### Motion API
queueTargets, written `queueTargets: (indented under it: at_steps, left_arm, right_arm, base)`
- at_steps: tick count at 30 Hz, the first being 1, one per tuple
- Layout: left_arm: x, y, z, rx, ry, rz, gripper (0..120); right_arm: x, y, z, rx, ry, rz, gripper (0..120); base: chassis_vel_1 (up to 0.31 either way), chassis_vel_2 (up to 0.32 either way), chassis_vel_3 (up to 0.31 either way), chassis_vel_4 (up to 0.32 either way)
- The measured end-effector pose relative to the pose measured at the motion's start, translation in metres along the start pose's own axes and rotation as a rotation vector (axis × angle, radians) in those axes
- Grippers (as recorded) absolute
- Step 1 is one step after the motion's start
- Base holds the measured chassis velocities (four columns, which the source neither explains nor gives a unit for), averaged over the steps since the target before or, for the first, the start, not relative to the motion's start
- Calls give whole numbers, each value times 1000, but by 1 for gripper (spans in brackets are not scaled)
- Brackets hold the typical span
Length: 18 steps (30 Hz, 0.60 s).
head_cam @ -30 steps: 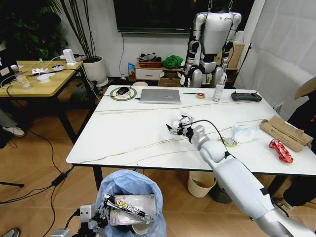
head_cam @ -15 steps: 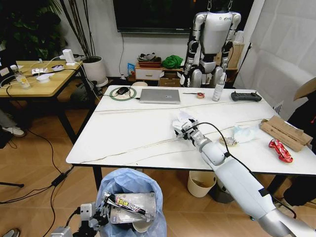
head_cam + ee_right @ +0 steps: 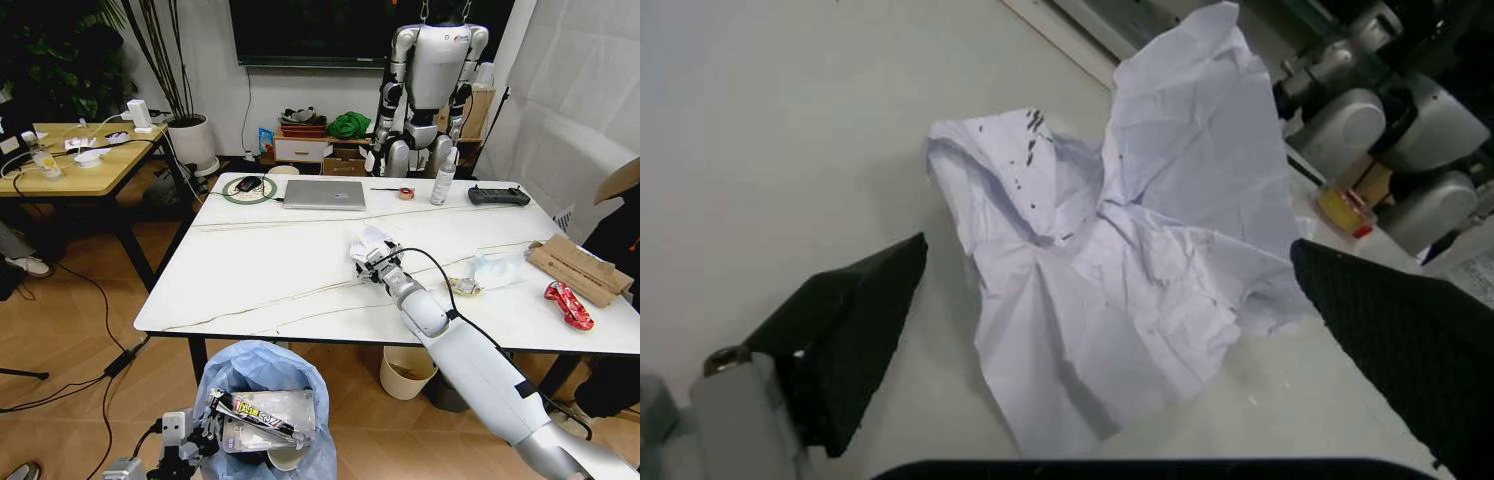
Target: Pick up the trash bin and place the trash from the table into it.
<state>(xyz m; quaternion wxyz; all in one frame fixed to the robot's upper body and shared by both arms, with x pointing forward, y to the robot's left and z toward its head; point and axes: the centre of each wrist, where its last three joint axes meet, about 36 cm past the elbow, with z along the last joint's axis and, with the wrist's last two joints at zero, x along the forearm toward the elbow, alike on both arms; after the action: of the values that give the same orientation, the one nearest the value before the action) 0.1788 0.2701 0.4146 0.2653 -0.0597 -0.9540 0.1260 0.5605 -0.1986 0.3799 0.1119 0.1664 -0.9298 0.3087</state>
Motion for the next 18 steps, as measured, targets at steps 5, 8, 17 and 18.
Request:
queueTargets:
  at_steps: [5, 8, 17, 18]
  left_arm:
    - [0, 0, 0, 1, 0, 0, 0]
    - [0, 0, 0, 2, -2, 1, 0]
    - [0, 0, 0, 3, -2, 0, 0]
    - [0, 0, 0, 3, -2, 0, 0]
  right_arm:
    - [-1, -5, 5, -1, 6, -4, 82]
    - [-1, -7, 7, -5, 8, -4, 70]
    - [-1, -3, 8, -13, 13, -14, 39]
    - [-1, -2, 9, -14, 14, -16, 32]
  base:
    - [0, 0, 0, 0]
    - [0, 0, 0, 0]
    - [0, 0, 0, 0]
    - [0, 0, 0, 0]
